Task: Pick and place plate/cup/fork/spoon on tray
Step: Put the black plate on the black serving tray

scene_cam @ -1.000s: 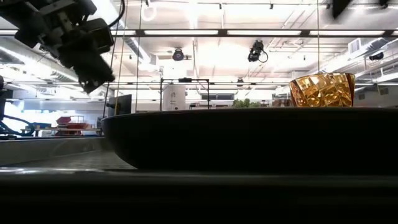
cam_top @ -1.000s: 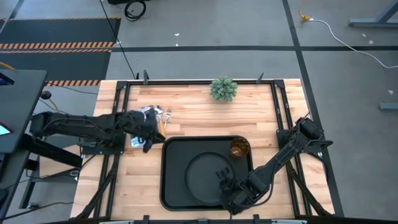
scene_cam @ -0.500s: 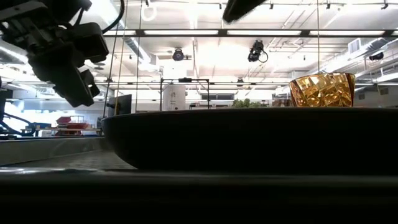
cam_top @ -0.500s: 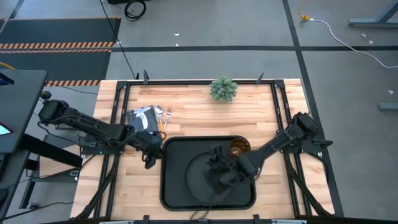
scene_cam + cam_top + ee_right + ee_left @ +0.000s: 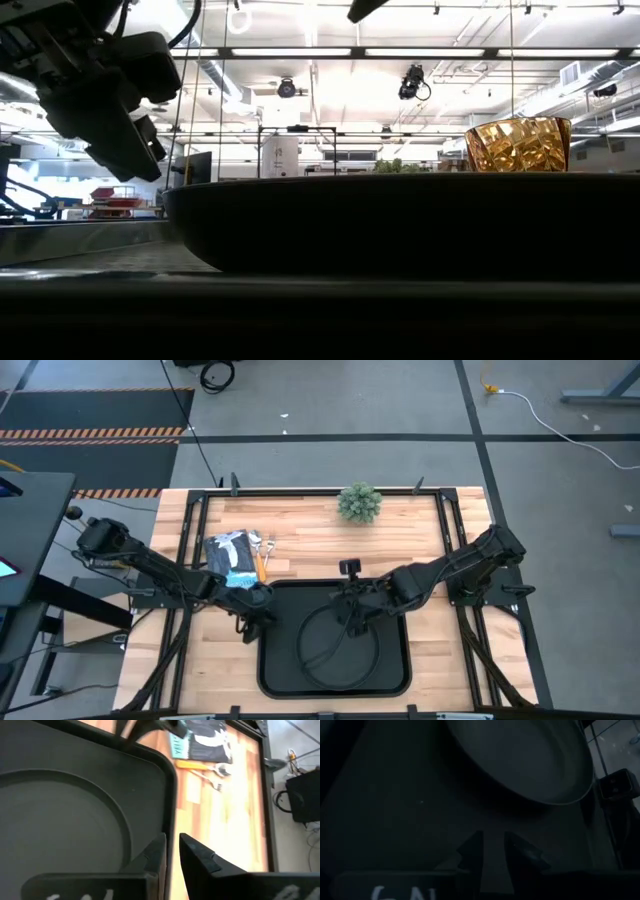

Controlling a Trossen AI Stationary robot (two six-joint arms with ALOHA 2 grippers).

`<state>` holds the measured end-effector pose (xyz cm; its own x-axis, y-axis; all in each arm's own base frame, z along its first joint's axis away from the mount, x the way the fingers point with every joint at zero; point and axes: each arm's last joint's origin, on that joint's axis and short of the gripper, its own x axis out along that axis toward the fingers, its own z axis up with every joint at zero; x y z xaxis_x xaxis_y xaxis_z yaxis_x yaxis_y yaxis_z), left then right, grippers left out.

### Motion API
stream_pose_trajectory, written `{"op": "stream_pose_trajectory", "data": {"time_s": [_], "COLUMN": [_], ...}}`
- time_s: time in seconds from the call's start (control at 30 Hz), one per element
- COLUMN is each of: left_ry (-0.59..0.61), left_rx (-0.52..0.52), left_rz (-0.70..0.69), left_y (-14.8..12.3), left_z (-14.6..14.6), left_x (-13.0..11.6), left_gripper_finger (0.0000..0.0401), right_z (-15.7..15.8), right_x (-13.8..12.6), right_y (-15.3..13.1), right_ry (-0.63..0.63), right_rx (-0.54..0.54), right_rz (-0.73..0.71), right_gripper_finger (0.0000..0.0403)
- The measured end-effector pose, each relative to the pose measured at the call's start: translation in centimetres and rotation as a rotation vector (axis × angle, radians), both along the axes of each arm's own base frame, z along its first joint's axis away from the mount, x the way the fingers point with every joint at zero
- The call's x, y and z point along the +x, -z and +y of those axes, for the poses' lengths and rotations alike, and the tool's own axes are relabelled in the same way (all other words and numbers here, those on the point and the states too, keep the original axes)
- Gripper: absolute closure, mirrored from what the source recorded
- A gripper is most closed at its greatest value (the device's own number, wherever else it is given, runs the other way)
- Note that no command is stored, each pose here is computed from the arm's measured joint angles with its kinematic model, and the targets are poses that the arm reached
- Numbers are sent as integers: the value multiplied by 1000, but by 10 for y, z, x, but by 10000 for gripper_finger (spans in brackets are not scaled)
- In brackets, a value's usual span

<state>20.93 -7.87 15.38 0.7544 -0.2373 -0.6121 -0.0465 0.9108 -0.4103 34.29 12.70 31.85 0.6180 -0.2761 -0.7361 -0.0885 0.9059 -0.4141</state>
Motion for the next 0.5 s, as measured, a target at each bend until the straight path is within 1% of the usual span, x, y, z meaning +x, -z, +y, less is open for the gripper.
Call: {"op": "stream_pose_trajectory", "data": {"time_s": [0.1, 0.27, 0.4, 0.5], "left_ry": [42, 90, 118, 130], "left_rx": [16, 61, 102, 117], "left_rz": [-7, 44, 103, 125], "left_y": [-4, -6, 0, 3], "left_z": [-12, -27, -36, -42], "left_x": [11, 28, 39, 49], "left_gripper_finger": [314, 314, 314, 314], "right_z": [-11, -25, -32, -37], "right_x": [-9, -24, -38, -48], "right_y": [-12, -32, -48, -54], "right_ry": [15, 42, 51, 62], "right_rx": [-2, 10, 25, 28], "right_rz": [-2, -28, -84, -111], "right_gripper_finger": [348, 351, 351, 351]}}
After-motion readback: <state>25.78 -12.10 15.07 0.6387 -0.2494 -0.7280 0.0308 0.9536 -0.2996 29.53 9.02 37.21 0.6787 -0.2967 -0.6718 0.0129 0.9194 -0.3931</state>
